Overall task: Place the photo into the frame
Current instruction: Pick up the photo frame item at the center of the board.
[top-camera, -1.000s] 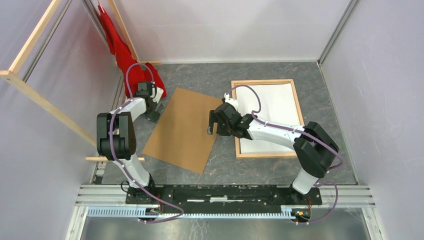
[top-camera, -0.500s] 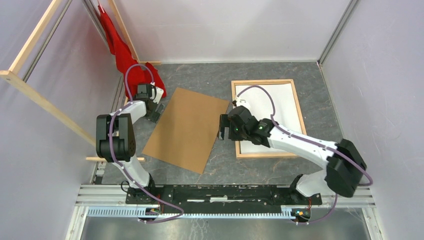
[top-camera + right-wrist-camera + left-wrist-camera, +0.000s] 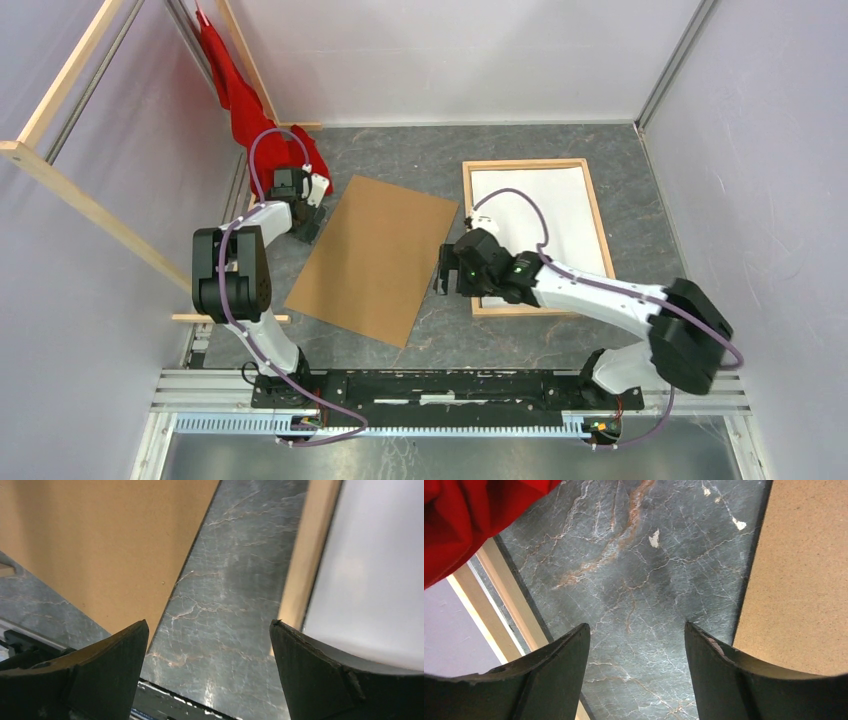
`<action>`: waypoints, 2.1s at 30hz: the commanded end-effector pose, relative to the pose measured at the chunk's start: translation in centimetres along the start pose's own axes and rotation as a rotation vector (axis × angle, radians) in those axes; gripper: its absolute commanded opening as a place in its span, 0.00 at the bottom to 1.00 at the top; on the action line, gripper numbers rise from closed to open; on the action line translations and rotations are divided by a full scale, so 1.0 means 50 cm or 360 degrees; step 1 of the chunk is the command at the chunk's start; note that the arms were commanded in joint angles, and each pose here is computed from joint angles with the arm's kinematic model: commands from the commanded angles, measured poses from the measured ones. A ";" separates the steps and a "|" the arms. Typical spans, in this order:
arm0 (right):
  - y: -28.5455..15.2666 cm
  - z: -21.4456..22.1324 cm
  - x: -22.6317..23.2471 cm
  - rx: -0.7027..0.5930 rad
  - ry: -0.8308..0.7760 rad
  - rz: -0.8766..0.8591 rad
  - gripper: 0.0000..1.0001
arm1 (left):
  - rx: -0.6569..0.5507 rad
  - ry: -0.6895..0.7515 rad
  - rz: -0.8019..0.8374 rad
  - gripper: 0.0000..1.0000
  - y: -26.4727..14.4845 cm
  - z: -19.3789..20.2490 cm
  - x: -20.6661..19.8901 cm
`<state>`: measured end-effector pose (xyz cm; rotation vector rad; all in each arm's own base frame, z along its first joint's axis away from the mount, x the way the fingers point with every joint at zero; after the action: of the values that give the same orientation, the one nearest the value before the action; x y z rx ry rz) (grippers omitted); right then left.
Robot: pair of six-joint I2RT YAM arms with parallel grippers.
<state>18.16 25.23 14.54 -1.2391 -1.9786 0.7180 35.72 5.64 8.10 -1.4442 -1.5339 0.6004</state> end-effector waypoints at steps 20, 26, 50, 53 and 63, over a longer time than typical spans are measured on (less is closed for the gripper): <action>0.191 -0.077 0.036 -0.0183 0.0153 0.0160 0.98 | 0.0138 -0.0040 0.0357 0.68 0.041 -0.008 -0.066; 0.220 -0.068 0.011 -0.0149 0.0214 0.0213 0.98 | 0.0187 0.0039 0.0387 0.68 0.040 0.011 -0.111; 0.181 -0.176 0.145 -0.0303 0.0495 -0.0530 0.98 | 0.0274 0.0178 0.0459 0.64 0.032 0.056 -0.173; 0.135 -0.208 0.180 -0.0383 0.0515 -0.0740 0.98 | 0.0291 0.0189 0.0464 0.64 0.028 0.057 -0.173; 0.013 -0.271 0.239 -0.0654 0.0566 -0.1200 0.98 | 0.0299 0.0209 0.0483 0.63 0.026 0.059 -0.175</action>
<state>26.38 33.49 13.78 -1.0629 -1.8896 0.2441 37.95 1.53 7.55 -1.5090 -1.4387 0.5273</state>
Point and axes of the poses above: each gripper's point midway between its finger pads, its own y axis out along the fingers, its own x axis along the line the jaws close on, z = x × y, the point moved 6 cm from there along -y, back along the fingers, and after that the axes turned 13 degrees about -y, right-handed, at the moved point
